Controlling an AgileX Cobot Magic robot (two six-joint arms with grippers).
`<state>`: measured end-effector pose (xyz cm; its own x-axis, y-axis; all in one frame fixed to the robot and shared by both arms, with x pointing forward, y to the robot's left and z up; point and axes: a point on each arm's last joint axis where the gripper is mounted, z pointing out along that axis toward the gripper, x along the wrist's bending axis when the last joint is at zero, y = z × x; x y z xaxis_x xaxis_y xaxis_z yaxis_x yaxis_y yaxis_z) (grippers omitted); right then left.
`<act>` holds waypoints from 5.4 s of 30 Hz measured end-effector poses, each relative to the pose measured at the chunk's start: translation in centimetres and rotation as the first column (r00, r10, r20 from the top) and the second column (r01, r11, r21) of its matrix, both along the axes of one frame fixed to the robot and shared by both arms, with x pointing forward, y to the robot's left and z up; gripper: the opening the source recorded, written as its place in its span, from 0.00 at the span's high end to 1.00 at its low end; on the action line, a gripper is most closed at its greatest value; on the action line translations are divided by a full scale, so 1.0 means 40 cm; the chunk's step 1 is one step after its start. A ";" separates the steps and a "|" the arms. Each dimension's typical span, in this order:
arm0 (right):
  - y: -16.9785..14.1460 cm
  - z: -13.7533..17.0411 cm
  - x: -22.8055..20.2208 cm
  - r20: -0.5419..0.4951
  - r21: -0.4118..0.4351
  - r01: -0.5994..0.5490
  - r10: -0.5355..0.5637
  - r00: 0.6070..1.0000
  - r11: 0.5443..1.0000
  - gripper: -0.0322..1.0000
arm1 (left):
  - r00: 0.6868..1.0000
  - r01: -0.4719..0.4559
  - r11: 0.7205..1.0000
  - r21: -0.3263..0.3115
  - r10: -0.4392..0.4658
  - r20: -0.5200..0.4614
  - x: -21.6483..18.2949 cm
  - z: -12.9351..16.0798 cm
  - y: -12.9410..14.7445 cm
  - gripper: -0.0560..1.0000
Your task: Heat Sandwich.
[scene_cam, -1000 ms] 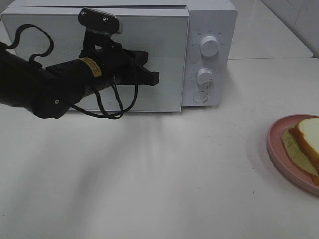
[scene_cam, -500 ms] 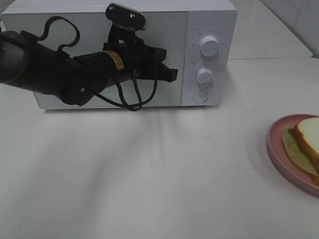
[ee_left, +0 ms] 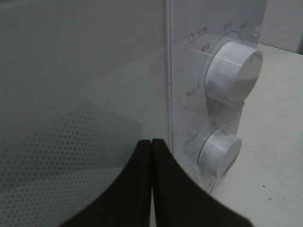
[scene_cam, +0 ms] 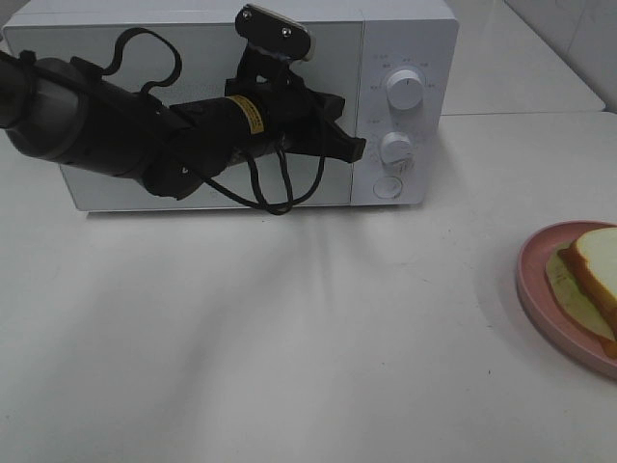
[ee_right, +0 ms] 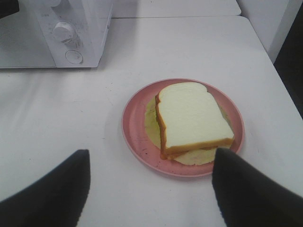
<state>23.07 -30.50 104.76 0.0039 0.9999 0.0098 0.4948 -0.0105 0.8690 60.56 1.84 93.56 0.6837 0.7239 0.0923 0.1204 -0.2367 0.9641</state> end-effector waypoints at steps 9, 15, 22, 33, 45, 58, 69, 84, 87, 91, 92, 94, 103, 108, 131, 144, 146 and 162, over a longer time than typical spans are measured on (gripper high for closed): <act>0.000 0.000 0.000 0.000 0.000 0.000 0.000 1.000 1.000 0.28 | 0.998 -0.022 0.999 0.024 0.023 -0.061 -0.007 0.003 -0.005 0.95; 0.000 0.000 0.000 0.000 0.000 0.000 0.000 1.000 1.000 0.28 | 0.985 -0.055 0.997 0.063 0.064 -0.160 -0.017 0.000 -0.005 0.95; 0.000 0.000 0.000 0.000 0.001 -0.001 0.001 1.000 1.000 0.28 | 0.973 -0.040 0.993 0.111 0.064 -0.223 -0.044 0.012 -0.019 0.95; 0.000 0.000 0.000 0.000 0.000 -0.001 0.001 1.000 1.000 0.28 | 0.906 -0.015 0.962 0.272 0.128 -0.403 -0.095 0.035 0.004 0.95; 0.000 0.000 0.000 0.000 -0.004 -0.003 0.003 1.000 1.000 0.28 | 0.784 0.008 0.934 0.357 0.216 -0.582 -0.157 0.098 0.048 0.09; 0.000 0.000 0.000 0.000 -0.004 -0.003 0.003 1.000 1.000 0.28 | 0.660 0.080 0.898 0.432 0.277 -0.698 -0.219 0.145 0.088 0.04; 0.000 0.000 0.000 0.000 -0.004 -0.003 0.003 1.000 1.000 0.28 | 0.540 0.185 0.831 0.525 0.360 -0.761 -0.272 0.167 0.127 0.04; 0.000 0.000 0.000 0.000 -0.004 -0.003 0.003 1.000 1.000 0.28 | 0.496 0.124 0.795 0.593 0.468 -0.731 -0.297 0.260 0.219 0.04; 0.000 0.000 0.000 0.000 -0.004 -0.003 0.003 1.000 1.000 0.28 | 0.480 0.070 0.806 0.588 0.490 -0.728 -0.282 0.283 0.262 0.04; 0.000 0.000 0.000 0.000 -0.004 -0.003 0.003 1.000 1.000 0.28 | 0.473 0.005 0.818 0.575 0.505 -0.722 -0.267 0.310 0.310 0.04; 0.000 0.000 0.000 0.000 -0.004 -0.003 0.003 1.000 1.000 0.28 | 0.471 -0.034 0.824 0.566 0.512 -0.718 -0.262 0.329 0.340 0.04; 0.000 0.000 0.000 0.000 -0.004 -0.003 0.003 1.000 1.000 0.28 | 0.467 -0.073 0.827 0.558 0.522 -0.714 -0.257 0.345 0.371 0.04; 0.000 0.000 0.000 0.000 -0.003 -0.004 0.004 1.000 1.000 0.28 | 0.431 -0.283 0.814 0.507 0.580 -0.691 -0.256 0.423 0.519 0.04; 0.000 0.000 0.000 0.000 -0.003 -0.004 0.004 1.000 1.000 0.29 | 0.418 -0.365 0.795 0.485 0.605 -0.677 -0.295 0.450 0.585 0.04; 0.000 0.000 0.000 0.000 -0.003 -0.004 0.004 1.000 1.000 0.29 | 0.397 -0.360 0.787 0.501 0.615 -0.681 -0.569 0.351 0.642 0.04; 0.000 0.000 0.000 0.000 -0.003 -0.004 0.004 1.000 1.000 0.30 | 0.540 -0.422 0.808 0.411 0.589 -0.601 -0.709 0.307 0.666 0.04; 0.000 0.000 0.000 0.000 -0.003 -0.004 0.004 1.000 1.000 0.31 | 0.545 -0.426 0.808 0.407 0.588 -0.598 -0.718 0.300 0.668 0.04; 0.000 0.000 0.000 0.000 -0.003 -0.004 0.004 1.000 1.000 0.31 | 0.704 -0.521 0.825 0.220 0.561 -0.436 -0.835 0.291 0.688 0.04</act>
<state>23.07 -30.48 104.76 0.0003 1.0000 0.0071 0.4949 -0.0064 0.8689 27.16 29.36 105.20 0.1485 0.9872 -0.0579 0.6738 -0.0582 0.7366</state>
